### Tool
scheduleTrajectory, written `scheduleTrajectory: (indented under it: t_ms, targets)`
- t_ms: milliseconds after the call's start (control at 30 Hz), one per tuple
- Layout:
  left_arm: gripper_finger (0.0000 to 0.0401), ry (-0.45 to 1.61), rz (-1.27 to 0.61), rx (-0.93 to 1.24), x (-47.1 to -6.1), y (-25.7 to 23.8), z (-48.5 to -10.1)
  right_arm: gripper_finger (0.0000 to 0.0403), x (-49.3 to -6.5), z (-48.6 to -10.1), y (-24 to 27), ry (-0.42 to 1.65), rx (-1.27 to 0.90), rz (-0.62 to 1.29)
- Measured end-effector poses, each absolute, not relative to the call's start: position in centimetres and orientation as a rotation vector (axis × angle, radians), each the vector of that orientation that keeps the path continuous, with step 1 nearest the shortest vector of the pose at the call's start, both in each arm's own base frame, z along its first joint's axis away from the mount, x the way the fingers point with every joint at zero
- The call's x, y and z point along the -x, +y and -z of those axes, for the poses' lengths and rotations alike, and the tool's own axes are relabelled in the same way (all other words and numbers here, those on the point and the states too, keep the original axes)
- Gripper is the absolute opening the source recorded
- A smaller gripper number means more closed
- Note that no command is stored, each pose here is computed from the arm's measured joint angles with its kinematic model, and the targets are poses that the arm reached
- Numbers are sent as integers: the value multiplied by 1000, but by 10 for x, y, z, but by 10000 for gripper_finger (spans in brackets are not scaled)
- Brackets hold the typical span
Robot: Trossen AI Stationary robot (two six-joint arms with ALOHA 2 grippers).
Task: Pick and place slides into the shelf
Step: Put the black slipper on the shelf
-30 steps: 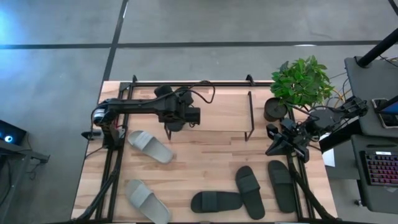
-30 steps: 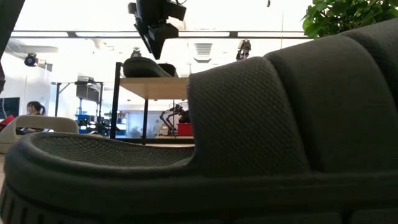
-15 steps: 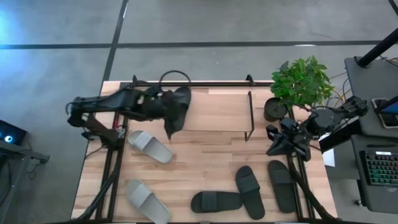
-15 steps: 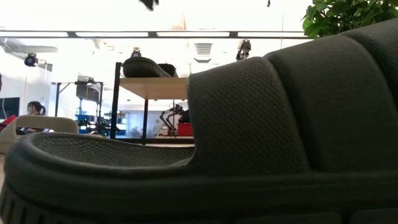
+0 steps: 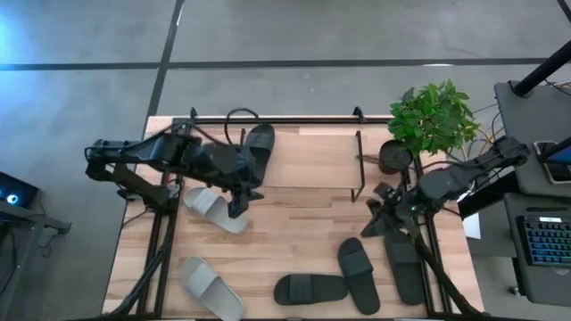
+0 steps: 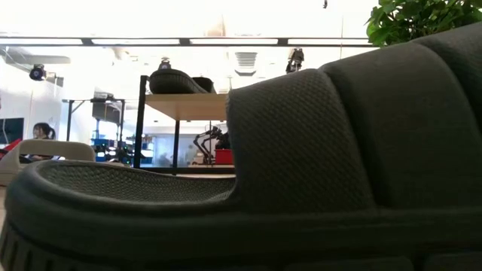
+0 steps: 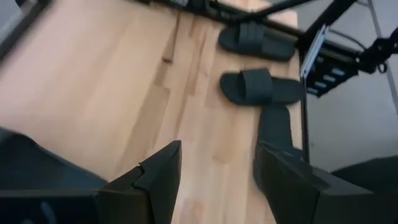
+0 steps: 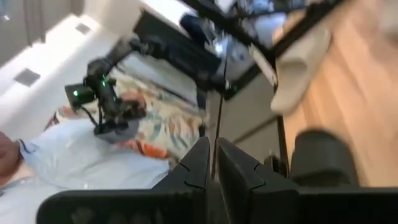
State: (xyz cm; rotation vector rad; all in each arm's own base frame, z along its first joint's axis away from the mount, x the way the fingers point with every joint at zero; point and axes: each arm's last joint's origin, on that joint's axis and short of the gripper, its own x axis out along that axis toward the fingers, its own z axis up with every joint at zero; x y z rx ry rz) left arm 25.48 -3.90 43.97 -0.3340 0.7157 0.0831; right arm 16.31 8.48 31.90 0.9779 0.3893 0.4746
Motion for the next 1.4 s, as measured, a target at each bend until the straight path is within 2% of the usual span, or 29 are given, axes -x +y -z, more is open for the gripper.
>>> scheduleTrajectory:
  t_ms: [333,567,700,900,1167,1400]
  targets:
    - [189,851,-111,497,-248,-84,-402,22,-181,-289,114,681,-1085,-459]
    - [189,869,-121,421,-233,-119,-385,22,-192,-256,149,884,-1153,-369]
    - [189,901,-112,370,-217,-122,-380,22,-204,-243,169,835,-1202,-325]
    - [189,933,-90,290,-179,-123,-368,22,-237,-220,192,724,-1455,-259]
    - [189,841,-98,305,-134,-109,-353,22,-270,-179,222,802,-1606,-59]
    - [189,830,-77,301,-118,-97,-342,25,-297,-156,244,844,-1703,31]
